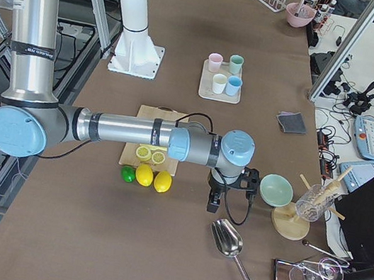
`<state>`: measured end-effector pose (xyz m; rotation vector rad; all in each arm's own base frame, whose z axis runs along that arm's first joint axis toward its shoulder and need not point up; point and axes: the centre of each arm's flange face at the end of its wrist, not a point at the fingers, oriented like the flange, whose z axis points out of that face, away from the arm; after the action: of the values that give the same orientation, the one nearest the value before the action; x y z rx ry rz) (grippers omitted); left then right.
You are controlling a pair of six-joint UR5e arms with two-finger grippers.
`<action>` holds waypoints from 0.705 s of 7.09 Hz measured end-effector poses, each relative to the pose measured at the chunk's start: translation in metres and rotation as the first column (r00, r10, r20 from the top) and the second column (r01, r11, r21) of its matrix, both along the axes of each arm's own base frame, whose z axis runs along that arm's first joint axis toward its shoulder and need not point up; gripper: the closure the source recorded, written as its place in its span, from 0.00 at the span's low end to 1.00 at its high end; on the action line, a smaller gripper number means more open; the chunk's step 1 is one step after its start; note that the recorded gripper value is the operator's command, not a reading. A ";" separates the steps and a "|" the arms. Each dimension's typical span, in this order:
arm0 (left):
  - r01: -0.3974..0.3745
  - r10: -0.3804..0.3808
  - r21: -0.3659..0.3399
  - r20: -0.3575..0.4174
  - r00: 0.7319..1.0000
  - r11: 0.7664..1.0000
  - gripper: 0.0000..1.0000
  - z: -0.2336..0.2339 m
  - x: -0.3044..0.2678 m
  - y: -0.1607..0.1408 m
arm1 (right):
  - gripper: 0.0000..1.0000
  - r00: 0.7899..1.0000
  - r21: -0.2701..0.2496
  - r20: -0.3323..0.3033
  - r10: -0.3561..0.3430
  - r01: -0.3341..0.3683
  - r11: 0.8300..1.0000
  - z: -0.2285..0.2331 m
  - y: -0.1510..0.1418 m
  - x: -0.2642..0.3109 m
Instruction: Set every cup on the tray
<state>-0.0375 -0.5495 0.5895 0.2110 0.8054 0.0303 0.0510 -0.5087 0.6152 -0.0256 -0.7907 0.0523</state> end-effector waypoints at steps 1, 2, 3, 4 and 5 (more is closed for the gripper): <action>0.014 -0.014 -0.004 0.001 1.000 1.000 0.02 0.003 -0.008 0.005 | 0.00 1.000 -0.001 -0.002 0.000 0.000 1.000 0.000 0.000 -0.001; 0.021 -0.021 -0.009 0.002 1.000 1.000 0.02 0.006 -0.012 0.009 | 0.00 1.000 -0.003 -0.003 0.000 0.000 1.000 0.000 0.000 -0.001; 0.023 -0.023 -0.012 0.003 1.000 1.000 0.02 0.007 -0.013 0.011 | 0.00 1.000 -0.005 -0.004 0.000 0.000 1.000 0.000 0.000 -0.002; 0.023 -0.023 -0.015 0.003 1.000 1.000 0.02 0.009 -0.013 0.012 | 0.00 1.000 -0.005 -0.004 0.000 0.000 1.000 0.000 -0.001 -0.002; 0.024 -0.024 -0.017 0.004 1.000 1.000 0.02 0.010 -0.013 0.012 | 0.00 1.000 -0.006 -0.004 0.000 0.000 1.000 0.000 -0.001 -0.003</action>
<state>-0.0506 -0.5376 0.5993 0.2047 0.7991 0.0017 0.0479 -0.5098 0.6155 -0.0310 -0.7865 0.0543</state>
